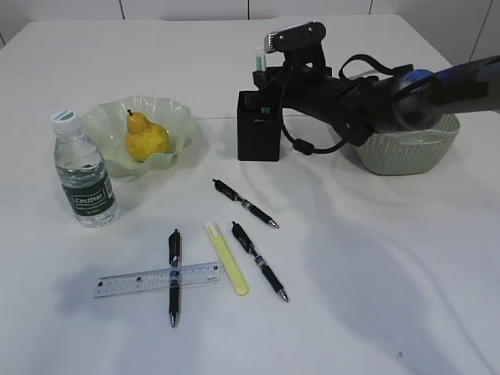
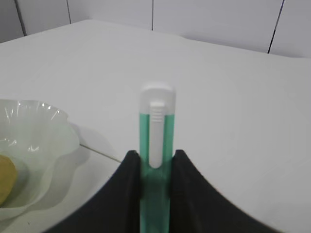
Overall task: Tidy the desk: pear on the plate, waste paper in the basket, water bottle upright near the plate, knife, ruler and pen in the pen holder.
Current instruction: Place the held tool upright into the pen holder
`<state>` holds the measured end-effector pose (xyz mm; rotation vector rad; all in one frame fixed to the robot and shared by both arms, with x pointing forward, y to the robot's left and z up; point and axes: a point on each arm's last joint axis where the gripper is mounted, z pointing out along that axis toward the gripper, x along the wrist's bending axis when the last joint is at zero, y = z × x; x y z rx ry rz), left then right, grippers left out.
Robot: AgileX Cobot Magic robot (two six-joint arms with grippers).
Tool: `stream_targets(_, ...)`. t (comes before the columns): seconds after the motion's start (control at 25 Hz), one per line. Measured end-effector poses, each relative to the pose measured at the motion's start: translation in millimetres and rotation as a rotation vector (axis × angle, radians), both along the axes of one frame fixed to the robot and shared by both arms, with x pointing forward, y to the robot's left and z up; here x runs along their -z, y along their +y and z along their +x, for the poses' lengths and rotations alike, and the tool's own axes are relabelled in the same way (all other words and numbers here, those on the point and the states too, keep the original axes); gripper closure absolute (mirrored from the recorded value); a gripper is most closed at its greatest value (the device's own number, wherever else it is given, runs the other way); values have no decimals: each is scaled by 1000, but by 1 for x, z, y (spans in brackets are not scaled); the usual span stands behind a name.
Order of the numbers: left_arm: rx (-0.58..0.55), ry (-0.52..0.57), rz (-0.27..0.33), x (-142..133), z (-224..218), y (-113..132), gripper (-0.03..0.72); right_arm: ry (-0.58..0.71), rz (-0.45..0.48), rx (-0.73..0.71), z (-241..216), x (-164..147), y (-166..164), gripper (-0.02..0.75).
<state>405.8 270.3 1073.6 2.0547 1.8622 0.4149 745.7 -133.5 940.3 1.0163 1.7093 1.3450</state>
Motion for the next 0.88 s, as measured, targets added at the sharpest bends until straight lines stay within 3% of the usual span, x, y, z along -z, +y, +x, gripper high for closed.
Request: stream_targets(0.88, 0, 0, 0, 0, 0, 0, 222, 25, -11, 8, 1, 7, -2, 546)
